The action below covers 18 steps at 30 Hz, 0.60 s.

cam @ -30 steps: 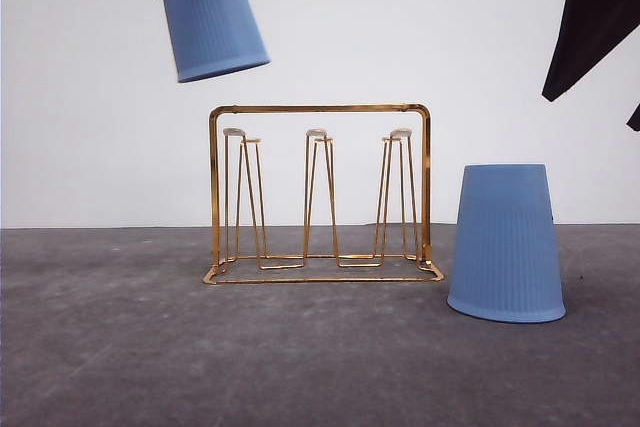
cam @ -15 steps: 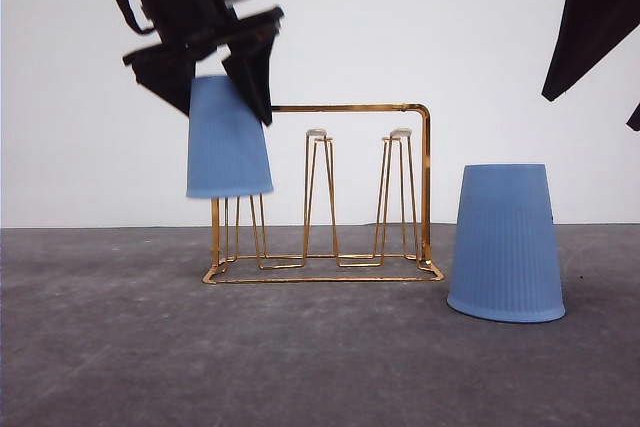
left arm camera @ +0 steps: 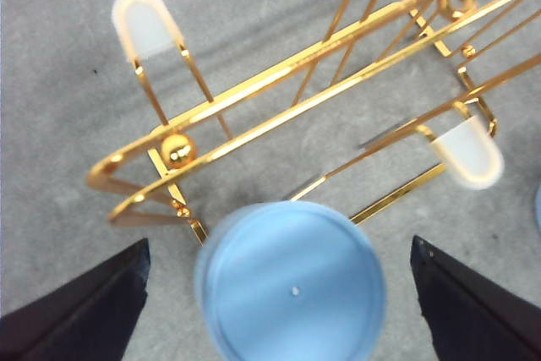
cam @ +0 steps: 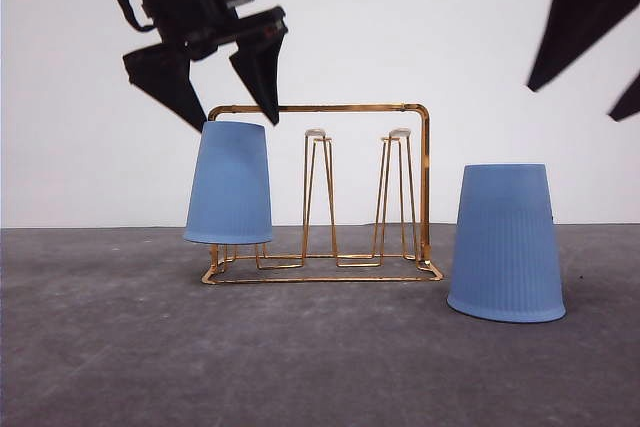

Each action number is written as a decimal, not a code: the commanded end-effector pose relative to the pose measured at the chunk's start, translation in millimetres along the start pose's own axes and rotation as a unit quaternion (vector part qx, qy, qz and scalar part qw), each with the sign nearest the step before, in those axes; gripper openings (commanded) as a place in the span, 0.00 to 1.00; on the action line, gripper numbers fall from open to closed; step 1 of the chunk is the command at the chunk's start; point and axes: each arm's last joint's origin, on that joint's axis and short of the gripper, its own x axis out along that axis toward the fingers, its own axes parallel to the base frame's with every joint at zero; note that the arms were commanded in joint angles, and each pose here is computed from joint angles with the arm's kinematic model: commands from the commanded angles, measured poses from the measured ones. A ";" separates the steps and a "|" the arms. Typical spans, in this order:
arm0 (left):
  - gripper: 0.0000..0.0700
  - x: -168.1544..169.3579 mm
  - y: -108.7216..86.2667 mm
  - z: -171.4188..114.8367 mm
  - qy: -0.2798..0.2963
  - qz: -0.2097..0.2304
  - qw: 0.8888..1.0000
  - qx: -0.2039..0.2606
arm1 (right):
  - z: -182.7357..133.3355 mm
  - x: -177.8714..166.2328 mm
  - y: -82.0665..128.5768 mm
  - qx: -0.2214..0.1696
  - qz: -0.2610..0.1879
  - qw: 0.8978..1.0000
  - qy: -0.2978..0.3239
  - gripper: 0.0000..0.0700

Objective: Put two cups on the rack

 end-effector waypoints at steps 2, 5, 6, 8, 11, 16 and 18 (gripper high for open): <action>0.85 -33.9 -3.6 14.1 -0.054 0.000 0.999 0.006 | 7.4 4.1 5.0 -0.007 0.013 1.000 -0.011 1.00; 0.85 -62.7 -4.7 14.7 -0.071 0.000 0.997 0.010 | 10.0 14.9 8.5 -0.015 0.022 1.000 -0.009 1.00; 0.85 -73.2 -4.6 12.5 -0.071 0.001 0.997 0.010 | 10.7 20.5 9.0 -0.017 0.021 1.000 -0.005 1.00; 0.85 -91.8 -3.3 5.6 -0.064 0.004 0.998 0.008 | 11.4 32.0 7.7 -0.019 0.013 1.000 0.003 1.00; 0.84 -115.2 -1.0 -7.5 -0.040 0.010 0.999 0.002 | 11.5 50.2 4.0 -0.017 0.017 1.000 0.017 1.00; 0.84 -136.0 -0.6 -32.4 -0.003 0.033 0.999 -0.003 | 7.5 79.0 -2.8 -0.010 0.018 0.999 0.046 1.00; 0.84 -137.0 -0.9 -45.5 0.005 0.033 0.999 -0.011 | 4.3 89.3 -5.6 -0.005 0.020 0.998 0.061 1.00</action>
